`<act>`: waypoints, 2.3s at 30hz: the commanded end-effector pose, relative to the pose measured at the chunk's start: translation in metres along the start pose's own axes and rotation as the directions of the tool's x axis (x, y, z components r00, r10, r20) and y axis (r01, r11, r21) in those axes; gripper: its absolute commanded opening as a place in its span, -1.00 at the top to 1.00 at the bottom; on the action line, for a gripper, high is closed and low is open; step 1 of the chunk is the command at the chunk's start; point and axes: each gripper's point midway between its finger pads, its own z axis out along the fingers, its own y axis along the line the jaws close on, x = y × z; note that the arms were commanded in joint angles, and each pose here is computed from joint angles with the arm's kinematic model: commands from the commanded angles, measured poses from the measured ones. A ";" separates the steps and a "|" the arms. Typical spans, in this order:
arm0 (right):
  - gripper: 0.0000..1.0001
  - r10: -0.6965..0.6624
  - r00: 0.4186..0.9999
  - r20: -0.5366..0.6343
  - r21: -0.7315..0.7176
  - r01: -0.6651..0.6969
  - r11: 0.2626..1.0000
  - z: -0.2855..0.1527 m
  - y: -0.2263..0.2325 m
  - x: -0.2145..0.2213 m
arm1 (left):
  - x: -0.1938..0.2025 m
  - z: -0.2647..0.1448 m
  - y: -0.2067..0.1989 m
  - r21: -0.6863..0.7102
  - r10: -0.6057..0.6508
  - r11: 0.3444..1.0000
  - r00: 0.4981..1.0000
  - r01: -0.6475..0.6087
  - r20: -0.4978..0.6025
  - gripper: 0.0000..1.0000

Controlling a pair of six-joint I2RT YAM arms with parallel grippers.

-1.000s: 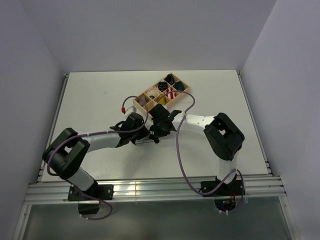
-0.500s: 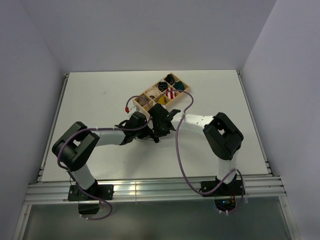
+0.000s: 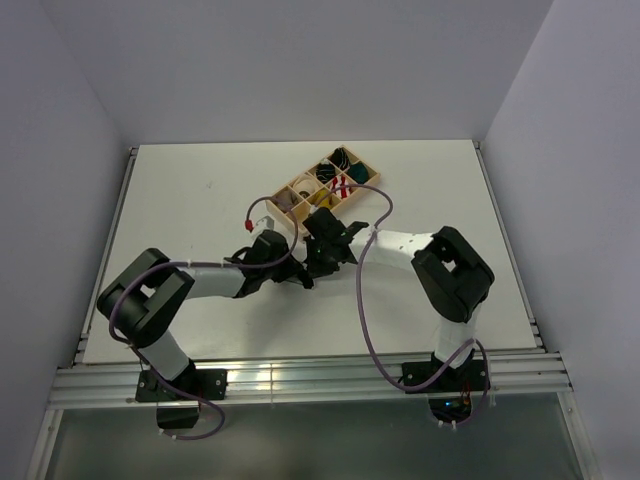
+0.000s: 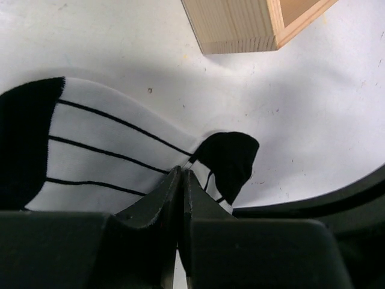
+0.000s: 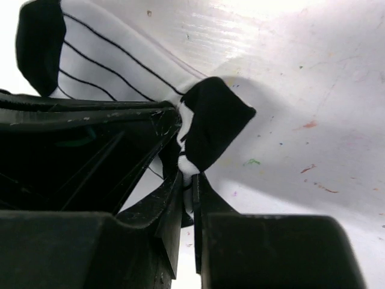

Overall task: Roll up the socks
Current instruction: Roll the sock at the center of the board.

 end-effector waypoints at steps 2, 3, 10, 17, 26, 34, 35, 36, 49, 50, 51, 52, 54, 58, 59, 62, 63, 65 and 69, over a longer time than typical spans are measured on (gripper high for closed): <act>0.79 0.087 0.995 0.038 -0.146 -0.081 0.986 -0.014 0.021 -0.019 | 0.020 -0.009 0.028 -0.059 0.009 0.998 0.998 -0.013 -0.059 0.75; 0.91 0.097 0.995 0.018 -0.164 -0.092 0.982 -0.014 0.023 -0.016 | 0.020 -0.009 0.029 -0.060 0.015 0.998 0.998 -0.019 -0.056 0.75; 1.00 0.201 0.979 -0.020 -0.171 -0.201 0.965 -0.011 0.024 -0.014 | -0.004 -0.024 0.023 -0.027 0.089 0.996 0.994 -0.087 0.059 0.66; 1.00 0.303 0.948 -0.095 -0.193 -0.316 0.929 0.004 0.028 -0.001 | -0.030 -0.061 0.014 0.025 0.200 0.977 0.955 -0.210 0.221 0.23; 0.99 0.379 0.915 -0.136 -0.198 -0.400 0.895 0.008 0.036 -0.003 | -0.003 -0.100 -0.003 0.197 0.314 0.903 0.901 -0.381 0.300 -0.58; 0.98 0.401 0.902 -0.161 -0.191 -0.427 0.884 0.010 0.039 -0.001 | 0.009 -0.095 -0.014 0.132 0.483 0.827 0.810 -0.547 0.332 -0.39; 0.98 0.403 0.901 -0.161 -0.192 -0.430 0.882 0.010 0.040 -0.002 | 0.010 -0.094 -0.015 0.122 0.507 0.812 0.794 -0.571 0.337 -0.37; 0.98 0.403 0.900 -0.164 -0.192 -0.430 0.882 0.010 0.040 -0.001 | 0.008 -0.094 -0.020 0.115 0.513 0.807 0.784 -0.579 0.348 -0.33; 0.98 0.394 0.903 -0.170 -0.183 -0.421 0.888 0.007 0.042 -0.001 | 0.029 -0.062 -0.020 -0.120 0.724 0.676 0.625 -0.727 0.294 0.03; 0.98 0.394 0.903 -0.172 -0.182 -0.422 0.888 0.007 0.042 0.000 | 0.026 -0.061 -0.017 -0.148 0.725 0.679 0.624 -0.719 0.293 0.05; 0.98 0.394 0.903 -0.172 -0.182 -0.422 0.888 0.007 0.042 0.000 | 0.028 -0.058 -0.013 -0.167 0.739 0.668 0.617 -0.726 0.272 0.08; 0.98 0.391 0.905 -0.170 -0.185 -0.419 0.889 0.006 0.043 0.000 | 0.028 -0.057 -0.011 -0.183 0.741 0.666 0.616 -0.723 0.267 0.09; 0.98 0.389 0.905 -0.171 -0.188 -0.417 0.889 0.006 0.043 0.000 | 0.024 -0.056 -0.005 -0.228 0.741 0.670 0.617 -0.707 0.263 0.12; 0.98 0.388 0.904 -0.178 -0.196 -0.419 0.886 0.005 0.045 0.001 | 0.021 -0.056 0.008 -0.299 0.755 0.655 0.612 -0.694 0.234 0.12; 0.98 0.387 0.904 -0.180 -0.199 -0.419 0.886 0.005 0.045 0.001 | 0.021 -0.055 0.009 -0.306 0.752 0.658 0.616 -0.688 0.233 0.13; 0.98 0.381 0.905 -0.188 -0.203 -0.416 0.886 0.005 0.047 0.003 | 0.022 -0.052 0.014 -0.334 0.763 0.643 0.611 -0.689 0.210 0.17; 0.98 0.382 0.905 -0.189 -0.205 -0.417 0.886 0.004 0.047 0.002 | 0.024 -0.050 0.016 -0.339 0.765 0.640 0.612 -0.690 0.201 0.18; 0.98 0.379 0.907 -0.185 -0.207 -0.413 0.887 0.003 0.047 0.002 | 0.024 -0.049 0.020 -0.352 0.766 0.637 0.614 -0.686 0.190 0.31; 0.98 0.373 0.908 -0.189 -0.217 -0.409 0.886 0.002 0.049 0.002 | 0.025 -0.047 0.018 -0.351 0.766 0.636 0.615 -0.687 0.186 0.99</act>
